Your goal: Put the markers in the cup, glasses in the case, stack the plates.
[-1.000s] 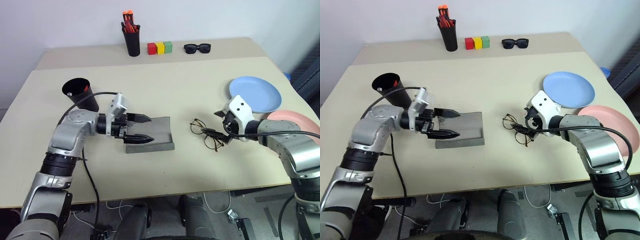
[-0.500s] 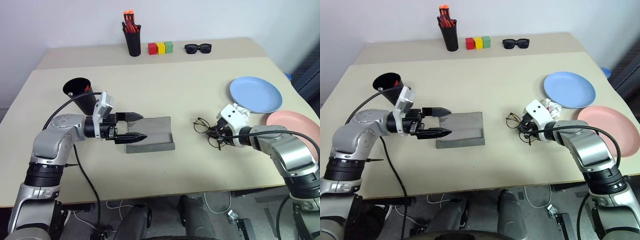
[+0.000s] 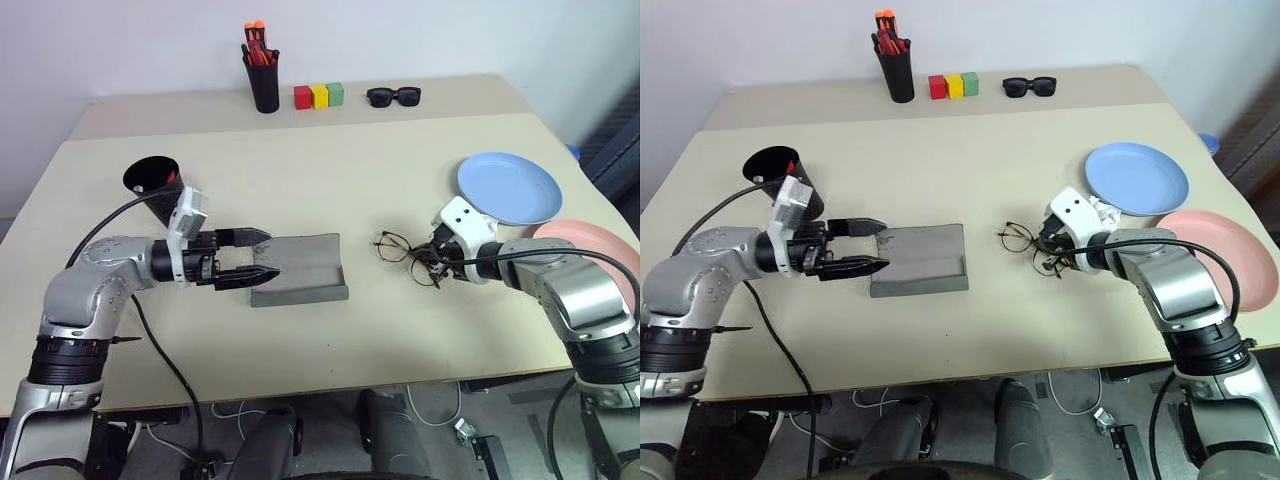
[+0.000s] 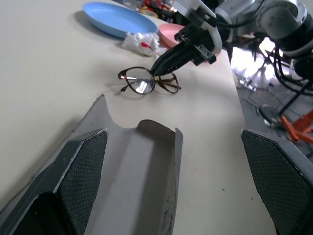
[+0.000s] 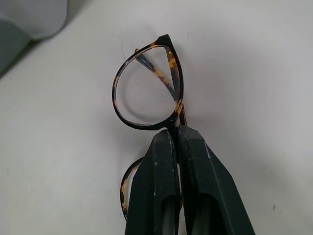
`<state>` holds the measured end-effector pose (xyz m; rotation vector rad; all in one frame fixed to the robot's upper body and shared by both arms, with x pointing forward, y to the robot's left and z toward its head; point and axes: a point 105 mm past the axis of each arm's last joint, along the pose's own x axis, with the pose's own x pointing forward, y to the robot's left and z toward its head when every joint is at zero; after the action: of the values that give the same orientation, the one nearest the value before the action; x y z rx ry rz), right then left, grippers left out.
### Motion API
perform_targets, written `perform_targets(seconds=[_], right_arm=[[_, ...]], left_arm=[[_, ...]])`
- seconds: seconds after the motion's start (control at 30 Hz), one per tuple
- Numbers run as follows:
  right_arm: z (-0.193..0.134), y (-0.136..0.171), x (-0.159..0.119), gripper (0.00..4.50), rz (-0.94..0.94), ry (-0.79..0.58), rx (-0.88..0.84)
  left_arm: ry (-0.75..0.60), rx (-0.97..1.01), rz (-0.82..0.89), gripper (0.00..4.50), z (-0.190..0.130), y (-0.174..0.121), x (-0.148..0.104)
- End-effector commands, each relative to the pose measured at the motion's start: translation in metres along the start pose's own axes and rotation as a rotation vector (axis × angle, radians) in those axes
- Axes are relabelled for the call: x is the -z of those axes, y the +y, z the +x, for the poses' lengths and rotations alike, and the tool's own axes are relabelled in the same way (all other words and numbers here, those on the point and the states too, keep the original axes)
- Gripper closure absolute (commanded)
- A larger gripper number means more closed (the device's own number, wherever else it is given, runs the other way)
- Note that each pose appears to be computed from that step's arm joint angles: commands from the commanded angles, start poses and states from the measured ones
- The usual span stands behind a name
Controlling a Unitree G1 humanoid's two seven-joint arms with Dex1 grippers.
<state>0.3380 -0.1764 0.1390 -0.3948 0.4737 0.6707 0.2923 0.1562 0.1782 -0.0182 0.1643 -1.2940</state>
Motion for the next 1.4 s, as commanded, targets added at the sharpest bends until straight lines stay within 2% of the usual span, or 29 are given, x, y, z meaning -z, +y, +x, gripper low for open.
perform_targets(seconds=[0.03, 0.13, 0.27, 0.47, 0.6, 0.7, 0.8, 1.13, 1.23, 1.37, 1.4], right_arm=[[-0.004, 0.004, -0.051, 4.47, -0.07, -0.159, -0.002], [-0.001, 0.018, -0.079, 4.47, -0.096, -0.24, -0.046], [0.012, 0.053, -0.121, 4.47, -0.086, -0.397, -0.138], [0.026, 0.095, -0.14, 4.47, -0.058, -0.49, -0.261], [0.043, 0.121, -0.123, 4.47, -0.087, -0.444, -0.322], [0.058, 0.131, -0.094, 4.47, -0.168, -0.345, -0.335], [0.062, 0.135, -0.08, 4.47, -0.201, -0.305, -0.353], [0.059, 0.141, -0.068, 4.47, -0.311, -0.259, -0.389], [0.058, 0.143, -0.067, 3.52, -0.317, -0.262, -0.408], [0.056, 0.138, -0.075, 1.63, -0.291, -0.292, -0.392], [0.056, 0.134, -0.081, 0.97, -0.278, -0.312, -0.371]], left_arm=[[-0.051, -0.035, 0.021, 0.0, -0.018, -0.005, -0.02], [-0.063, -0.065, 0.005, 0.0, -0.035, -0.007, -0.025], [-0.016, -0.125, -0.037, 0.0, -0.061, -0.012, -0.024], [0.033, -0.172, -0.077, 0.0, -0.083, -0.022, -0.018], [0.026, -0.193, -0.071, 0.0, -0.084, -0.025, -0.017], [0.016, -0.202, -0.04, 0.0, -0.078, -0.024, -0.016], [0.007, -0.208, -0.035, 0.0, -0.075, -0.022, -0.016], [-0.01, -0.223, 0.034, 0.0, -0.066, -0.008, -0.024], [-0.018, -0.227, 0.05, 0.0, -0.064, -0.004, -0.027], [-0.046, -0.245, 0.092, 0.0, -0.06, 0.006, -0.033], [-0.054, -0.254, 0.104, 0.0, -0.06, 0.008, -0.034]])
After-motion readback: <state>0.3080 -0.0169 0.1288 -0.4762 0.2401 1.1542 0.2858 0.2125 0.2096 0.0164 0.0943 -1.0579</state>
